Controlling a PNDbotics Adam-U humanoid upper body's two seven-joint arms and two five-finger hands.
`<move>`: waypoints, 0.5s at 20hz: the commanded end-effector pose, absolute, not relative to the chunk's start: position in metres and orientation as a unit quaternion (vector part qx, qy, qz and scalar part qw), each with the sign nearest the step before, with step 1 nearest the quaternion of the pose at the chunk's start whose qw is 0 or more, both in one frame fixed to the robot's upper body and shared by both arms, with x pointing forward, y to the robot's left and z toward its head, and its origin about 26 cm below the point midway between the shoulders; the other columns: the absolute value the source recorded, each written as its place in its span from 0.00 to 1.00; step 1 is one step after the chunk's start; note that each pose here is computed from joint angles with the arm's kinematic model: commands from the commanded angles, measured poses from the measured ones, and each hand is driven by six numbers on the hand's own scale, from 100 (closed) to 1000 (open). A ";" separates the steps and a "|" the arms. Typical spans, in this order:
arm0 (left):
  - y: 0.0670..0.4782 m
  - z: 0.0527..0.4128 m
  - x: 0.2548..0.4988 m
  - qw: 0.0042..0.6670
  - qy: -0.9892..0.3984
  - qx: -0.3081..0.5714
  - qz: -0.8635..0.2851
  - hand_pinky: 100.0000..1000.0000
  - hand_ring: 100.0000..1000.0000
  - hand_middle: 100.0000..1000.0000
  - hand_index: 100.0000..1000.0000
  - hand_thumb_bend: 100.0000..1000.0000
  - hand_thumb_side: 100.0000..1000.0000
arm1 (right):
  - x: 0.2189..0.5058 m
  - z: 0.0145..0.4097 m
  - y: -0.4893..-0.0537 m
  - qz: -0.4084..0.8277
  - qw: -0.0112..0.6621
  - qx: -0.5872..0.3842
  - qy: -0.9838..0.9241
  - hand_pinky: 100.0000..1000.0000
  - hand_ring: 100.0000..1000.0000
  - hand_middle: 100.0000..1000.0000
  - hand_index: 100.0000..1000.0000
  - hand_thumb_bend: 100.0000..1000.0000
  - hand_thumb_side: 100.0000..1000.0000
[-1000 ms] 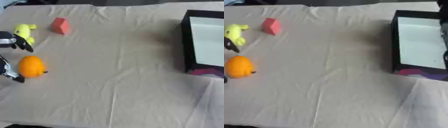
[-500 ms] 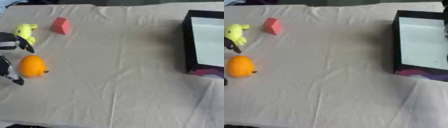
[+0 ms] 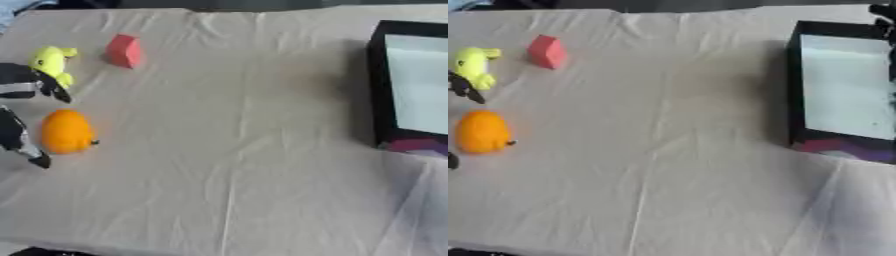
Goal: Pick up the objects with one hand, pass them to the other hand, and then place them into the box on the other side of the table.
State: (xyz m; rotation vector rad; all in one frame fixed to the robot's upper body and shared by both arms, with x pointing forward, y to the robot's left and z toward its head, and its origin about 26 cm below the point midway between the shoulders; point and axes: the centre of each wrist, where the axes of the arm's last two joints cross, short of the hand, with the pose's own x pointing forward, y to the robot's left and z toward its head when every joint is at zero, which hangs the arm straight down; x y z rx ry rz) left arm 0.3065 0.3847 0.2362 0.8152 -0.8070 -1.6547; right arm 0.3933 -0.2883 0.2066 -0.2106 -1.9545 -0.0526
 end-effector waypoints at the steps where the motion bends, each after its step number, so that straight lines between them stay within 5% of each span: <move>1: 0.388 0.250 0.304 0.528 -0.342 0.363 -0.687 0.85 0.86 0.79 0.87 0.84 0.26 | 0.379 0.226 -0.292 -0.014 0.523 -0.102 -0.846 0.93 0.85 0.92 0.96 0.36 0.64; 10: 0.389 0.242 0.306 0.522 -0.334 0.381 -0.686 0.83 0.85 0.78 0.82 0.85 0.27 | 0.353 0.232 -0.289 0.024 0.511 -0.099 -0.854 0.93 0.83 0.90 0.95 0.35 0.63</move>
